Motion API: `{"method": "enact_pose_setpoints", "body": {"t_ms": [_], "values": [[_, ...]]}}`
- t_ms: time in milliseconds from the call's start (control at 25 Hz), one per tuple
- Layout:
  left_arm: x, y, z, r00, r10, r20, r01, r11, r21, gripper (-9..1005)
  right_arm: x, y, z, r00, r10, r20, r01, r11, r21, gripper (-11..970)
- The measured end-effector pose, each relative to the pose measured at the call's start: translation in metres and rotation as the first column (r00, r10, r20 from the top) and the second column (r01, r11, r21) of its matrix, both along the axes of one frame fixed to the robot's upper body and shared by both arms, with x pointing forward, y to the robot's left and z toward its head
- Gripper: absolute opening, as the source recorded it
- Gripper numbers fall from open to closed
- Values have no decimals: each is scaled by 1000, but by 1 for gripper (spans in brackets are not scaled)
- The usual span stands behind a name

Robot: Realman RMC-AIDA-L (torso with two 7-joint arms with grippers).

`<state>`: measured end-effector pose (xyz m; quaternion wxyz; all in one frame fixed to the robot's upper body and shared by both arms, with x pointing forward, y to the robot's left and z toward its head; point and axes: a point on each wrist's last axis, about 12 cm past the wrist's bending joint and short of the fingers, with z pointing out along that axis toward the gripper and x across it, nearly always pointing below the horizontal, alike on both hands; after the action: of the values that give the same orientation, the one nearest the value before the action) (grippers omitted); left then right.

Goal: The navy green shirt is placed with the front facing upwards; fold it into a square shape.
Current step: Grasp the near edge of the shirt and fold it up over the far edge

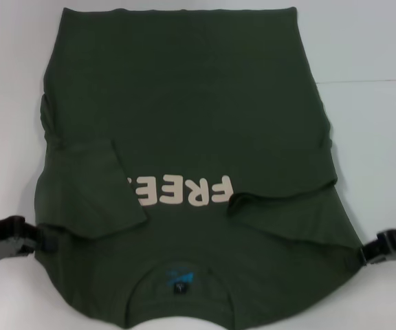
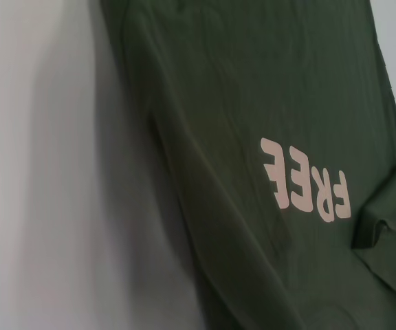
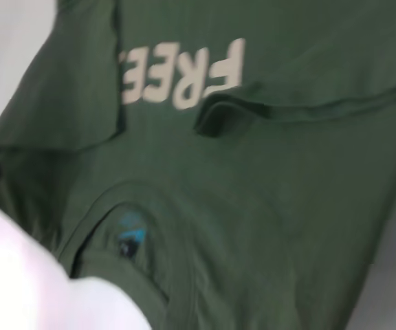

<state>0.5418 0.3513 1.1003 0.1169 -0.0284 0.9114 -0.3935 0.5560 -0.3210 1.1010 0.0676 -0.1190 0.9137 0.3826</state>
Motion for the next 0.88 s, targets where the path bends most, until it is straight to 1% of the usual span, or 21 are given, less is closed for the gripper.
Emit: {"method": "enact_pose_setpoints", "body": {"t_ms": [120, 280, 440, 680, 800, 880], "values": [[-8, 2, 1, 999, -28, -25, 27, 999, -22, 45, -9, -1, 1, 997, 82, -2, -82, 997, 15, 52], [-22, 2, 2, 994, -81, -69, 76, 995, -66, 45, -23, -3, 0, 978, 208, -10, -207, 978, 32, 52], [-33, 0, 3, 986, -128, -110, 115, 986, -120, 45, -34, -5, -5, 960, 278, -14, -278, 960, 32, 52], [-44, -2, 2, 973, -172, -155, 148, 977, -155, 44, -41, -4, -10, 943, 332, -37, -330, 943, 32, 52], [-45, -3, 1, 972, -173, -159, 149, 976, -156, 44, -40, -4, -9, 947, 320, -21, -319, 947, 39, 52], [-43, -2, 2, 977, -164, -137, 141, 977, -160, 44, -37, -4, -7, 955, 295, 10, -295, 954, 53, 52]]}}
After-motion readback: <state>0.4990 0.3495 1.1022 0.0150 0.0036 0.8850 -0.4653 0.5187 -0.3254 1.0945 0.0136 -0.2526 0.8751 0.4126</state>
